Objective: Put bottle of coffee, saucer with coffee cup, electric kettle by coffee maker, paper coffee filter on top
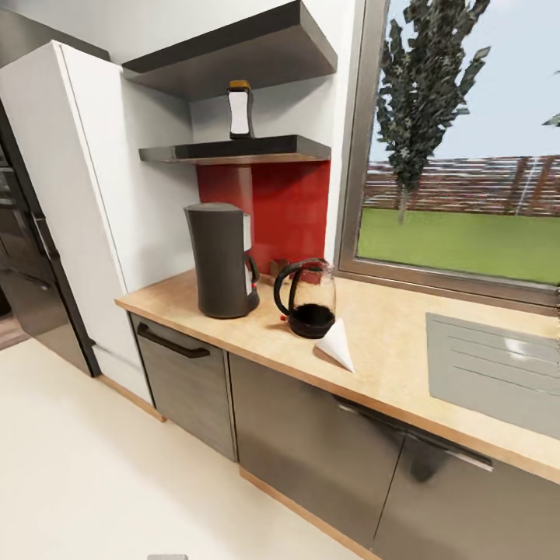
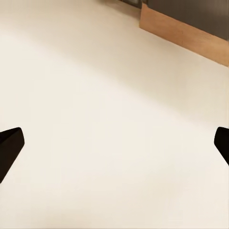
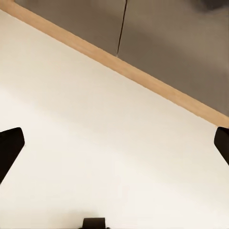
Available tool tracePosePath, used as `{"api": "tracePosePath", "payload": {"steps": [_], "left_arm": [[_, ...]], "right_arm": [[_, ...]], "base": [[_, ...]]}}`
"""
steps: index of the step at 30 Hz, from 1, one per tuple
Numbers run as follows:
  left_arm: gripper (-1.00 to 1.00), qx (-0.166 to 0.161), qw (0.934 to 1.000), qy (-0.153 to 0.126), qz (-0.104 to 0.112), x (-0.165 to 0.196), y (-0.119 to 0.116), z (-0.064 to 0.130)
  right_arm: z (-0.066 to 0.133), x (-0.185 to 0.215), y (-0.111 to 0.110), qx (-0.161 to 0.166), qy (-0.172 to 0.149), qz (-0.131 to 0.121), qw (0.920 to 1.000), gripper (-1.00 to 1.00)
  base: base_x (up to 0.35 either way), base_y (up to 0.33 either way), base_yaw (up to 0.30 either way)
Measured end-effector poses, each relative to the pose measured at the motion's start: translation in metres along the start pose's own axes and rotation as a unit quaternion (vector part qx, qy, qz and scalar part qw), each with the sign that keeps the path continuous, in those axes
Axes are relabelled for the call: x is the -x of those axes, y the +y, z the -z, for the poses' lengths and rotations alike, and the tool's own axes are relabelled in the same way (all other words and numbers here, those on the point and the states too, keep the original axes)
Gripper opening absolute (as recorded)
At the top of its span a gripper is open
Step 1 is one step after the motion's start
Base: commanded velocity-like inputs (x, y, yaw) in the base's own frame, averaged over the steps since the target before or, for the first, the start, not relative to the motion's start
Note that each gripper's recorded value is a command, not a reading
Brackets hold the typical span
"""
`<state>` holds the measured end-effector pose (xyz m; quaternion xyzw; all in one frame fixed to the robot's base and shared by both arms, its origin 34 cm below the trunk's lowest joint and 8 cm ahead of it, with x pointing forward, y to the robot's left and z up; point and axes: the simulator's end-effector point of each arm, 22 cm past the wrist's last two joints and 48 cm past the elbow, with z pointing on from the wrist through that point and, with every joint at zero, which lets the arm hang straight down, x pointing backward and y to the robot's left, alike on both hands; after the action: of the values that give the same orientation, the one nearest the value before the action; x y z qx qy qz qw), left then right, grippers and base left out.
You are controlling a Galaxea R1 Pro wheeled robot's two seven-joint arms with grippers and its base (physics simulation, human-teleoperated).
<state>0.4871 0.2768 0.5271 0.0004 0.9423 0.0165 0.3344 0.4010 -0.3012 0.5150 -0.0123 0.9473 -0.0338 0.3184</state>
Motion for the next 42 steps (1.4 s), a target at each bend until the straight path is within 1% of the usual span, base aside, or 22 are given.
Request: {"api": "tracePosePath", "payload": {"steps": [5, 37, 42], "left_arm": [[1.00, 0.000, 1.0000, 0.000, 0.000, -0.0003, 0.0000, 0.0000], [1.00, 0.000, 1.0000, 0.000, 0.000, -0.0003, 0.0000, -0.0001], [1.00, 0.000, 1.0000, 0.001, 0.000, -0.0005, 0.0000, -0.0001]], "right_arm": [[-0.0001, 0.0000, 0.0000, 0.000, 0.000, 0.000, 1.0000, 1.00], [-0.0001, -0.0003, 0.0000, 0.000, 0.000, 0.000, 1.0000, 1.00], [0.0000, -0.0004, 0.0000, 0.000, 0.000, 0.000, 1.0000, 1.00]], "base": [[0.142, 0.302, -0.263], [0.014, 0.336, -0.263], [0.035, 0.179, -0.263]]}}
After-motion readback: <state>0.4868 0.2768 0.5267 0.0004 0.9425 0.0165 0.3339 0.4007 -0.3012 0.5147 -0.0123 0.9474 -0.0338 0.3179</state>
